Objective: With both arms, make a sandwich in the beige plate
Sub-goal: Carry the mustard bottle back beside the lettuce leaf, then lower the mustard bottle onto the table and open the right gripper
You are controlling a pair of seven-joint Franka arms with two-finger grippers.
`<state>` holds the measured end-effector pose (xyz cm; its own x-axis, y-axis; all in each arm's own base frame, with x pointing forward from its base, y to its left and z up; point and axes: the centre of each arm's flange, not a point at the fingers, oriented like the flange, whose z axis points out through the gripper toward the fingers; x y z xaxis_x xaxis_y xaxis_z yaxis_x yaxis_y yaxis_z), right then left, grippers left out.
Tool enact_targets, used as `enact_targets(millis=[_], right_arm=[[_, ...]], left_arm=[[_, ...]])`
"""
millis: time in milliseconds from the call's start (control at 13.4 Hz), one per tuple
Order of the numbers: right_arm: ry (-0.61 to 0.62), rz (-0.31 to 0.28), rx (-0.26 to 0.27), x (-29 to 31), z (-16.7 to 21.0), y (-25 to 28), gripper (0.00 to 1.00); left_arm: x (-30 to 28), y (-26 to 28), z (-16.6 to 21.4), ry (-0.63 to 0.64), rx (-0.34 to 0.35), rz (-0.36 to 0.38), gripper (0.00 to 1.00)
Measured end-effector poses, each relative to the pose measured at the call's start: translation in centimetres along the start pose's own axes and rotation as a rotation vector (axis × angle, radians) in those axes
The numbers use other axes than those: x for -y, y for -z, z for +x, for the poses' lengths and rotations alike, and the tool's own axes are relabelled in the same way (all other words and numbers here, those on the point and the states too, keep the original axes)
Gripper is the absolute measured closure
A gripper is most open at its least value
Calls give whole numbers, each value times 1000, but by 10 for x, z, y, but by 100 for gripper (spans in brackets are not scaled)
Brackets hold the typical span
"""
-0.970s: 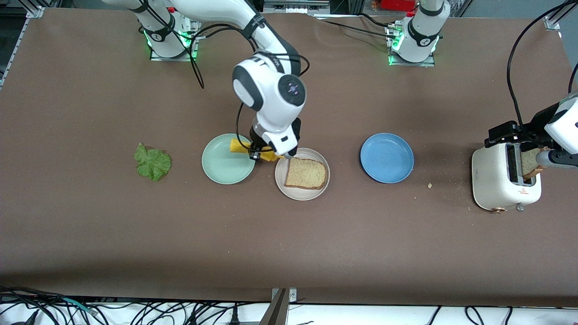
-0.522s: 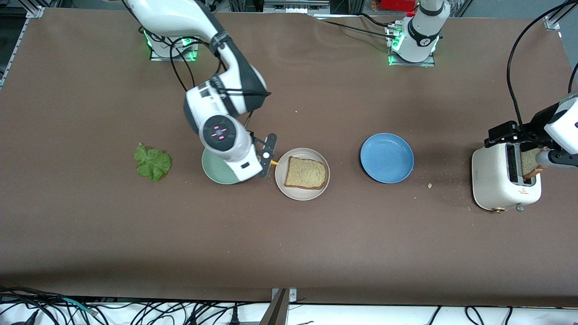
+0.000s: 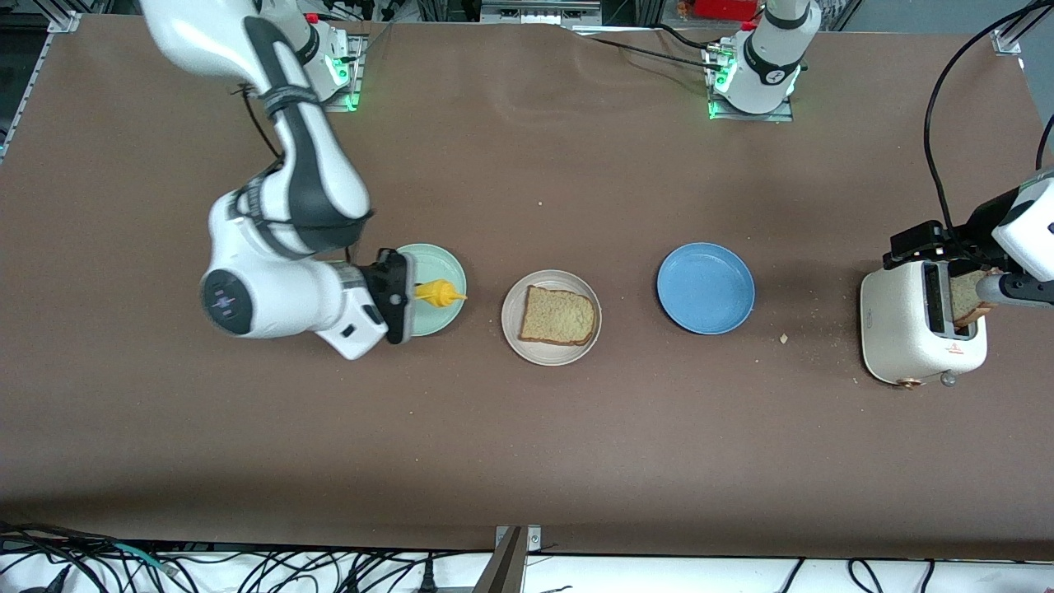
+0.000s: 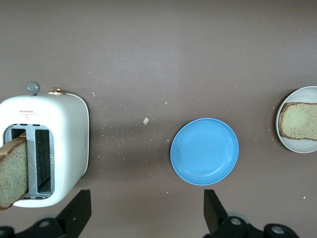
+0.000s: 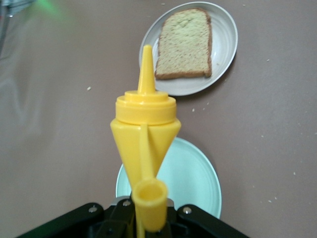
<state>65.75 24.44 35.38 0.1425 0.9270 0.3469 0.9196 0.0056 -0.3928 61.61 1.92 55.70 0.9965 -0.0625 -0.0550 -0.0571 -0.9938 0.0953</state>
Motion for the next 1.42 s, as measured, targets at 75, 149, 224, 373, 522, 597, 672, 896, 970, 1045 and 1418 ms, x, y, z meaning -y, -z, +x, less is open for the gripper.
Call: enact_targets(millis=[75,149,224,373,522,597,672,896,970,1045,1418], right_arm=[[42,27,-49,-6,-26,6,95],[72,54,-113,-11,-52,10,95],[100,78,-180,-15,-79,12,95],[184,117,-298,-19,-125,9,95],[276,151,-413,-22,-165,-9,95],[315,153,-460,-23,-187,-22,95],[350,153,-517,-22,-210,-35,95],[436,151,-667,-17,-276,-78,95],[449,156,-731,-16,-294,-93,95],[456,162,-796,-15,-307,-108,95],[471,161,-992,-16,-327,-154,95]], left_arm=[[0,0,0,0,0,0,0],[0,0,0,0,0,0,0],[0,0,0,0,0,0,0],[0,0,0,0,1,0,0],[0,-1,0,0,1,0,0],[0,-1,0,0,1,0,0],[0,-1,0,0,1,0,0],[0,-1,0,0,1,0,0],[0,-1,0,0,2,0,0],[0,-1,0,0,2,0,0],[0,-1,0,0,2,0,0]])
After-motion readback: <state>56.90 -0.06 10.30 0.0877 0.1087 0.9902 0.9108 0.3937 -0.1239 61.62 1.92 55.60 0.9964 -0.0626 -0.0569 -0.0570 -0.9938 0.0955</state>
